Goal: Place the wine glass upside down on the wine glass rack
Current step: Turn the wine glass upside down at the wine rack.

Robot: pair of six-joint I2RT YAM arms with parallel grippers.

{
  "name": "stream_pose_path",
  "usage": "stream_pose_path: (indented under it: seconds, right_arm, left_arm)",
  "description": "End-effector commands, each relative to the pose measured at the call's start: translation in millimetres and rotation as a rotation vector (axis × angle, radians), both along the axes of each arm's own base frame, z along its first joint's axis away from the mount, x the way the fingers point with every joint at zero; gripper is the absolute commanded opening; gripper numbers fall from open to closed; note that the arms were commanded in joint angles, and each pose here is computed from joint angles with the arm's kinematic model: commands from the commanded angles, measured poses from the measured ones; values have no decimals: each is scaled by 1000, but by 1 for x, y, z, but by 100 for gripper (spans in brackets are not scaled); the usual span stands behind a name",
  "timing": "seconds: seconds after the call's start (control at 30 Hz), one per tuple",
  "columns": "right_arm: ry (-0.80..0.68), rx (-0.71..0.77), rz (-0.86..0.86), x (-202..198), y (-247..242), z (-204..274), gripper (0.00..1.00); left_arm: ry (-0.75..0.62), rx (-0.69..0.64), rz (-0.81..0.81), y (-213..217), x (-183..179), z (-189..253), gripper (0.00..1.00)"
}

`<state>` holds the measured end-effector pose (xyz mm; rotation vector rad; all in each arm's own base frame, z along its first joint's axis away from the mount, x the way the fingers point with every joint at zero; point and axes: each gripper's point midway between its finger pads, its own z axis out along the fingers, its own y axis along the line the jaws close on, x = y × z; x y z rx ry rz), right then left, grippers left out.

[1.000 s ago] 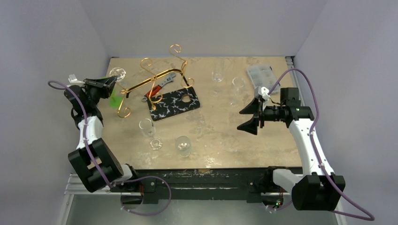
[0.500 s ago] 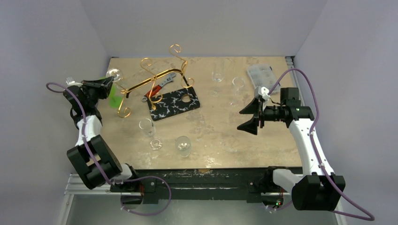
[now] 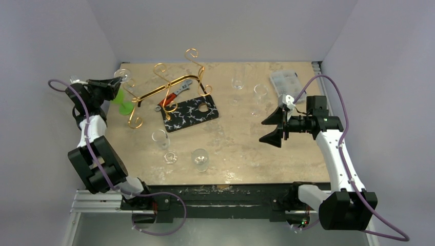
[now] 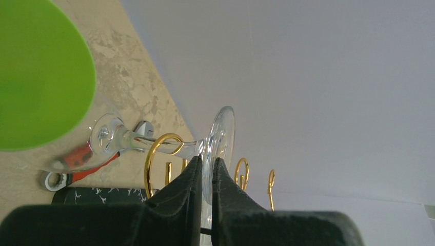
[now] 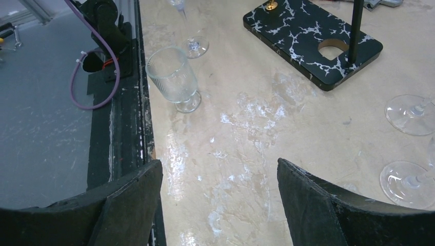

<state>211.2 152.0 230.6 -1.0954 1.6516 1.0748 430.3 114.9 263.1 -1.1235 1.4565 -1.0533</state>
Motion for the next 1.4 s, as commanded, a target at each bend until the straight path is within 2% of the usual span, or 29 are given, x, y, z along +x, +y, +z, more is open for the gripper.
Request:
stream_pose_path:
  seconds: [0.0, 0.4, 0.93, 1.1, 1.37]
  right_arm:
    - [-57, 29, 30, -2, 4, 18, 81]
    - [-62, 29, 30, -3, 4, 19, 81]
    - [-71, 30, 36, -4, 5, 21, 81]
    - [-70, 30, 38, -5, 5, 21, 81]
    - [-72, 29, 42, -6, 6, 21, 81]
  left_arm:
    - [-109, 96, -51, -7, 12, 41, 0]
    - [-89, 91, -119, -25, 12, 35, 0]
    - [-21, 85, -130, -32, 0, 12, 0]
    - [-6, 90, -138, -34, -3, 8, 4]
    - [17, 75, -143, -38, -8, 2, 21]
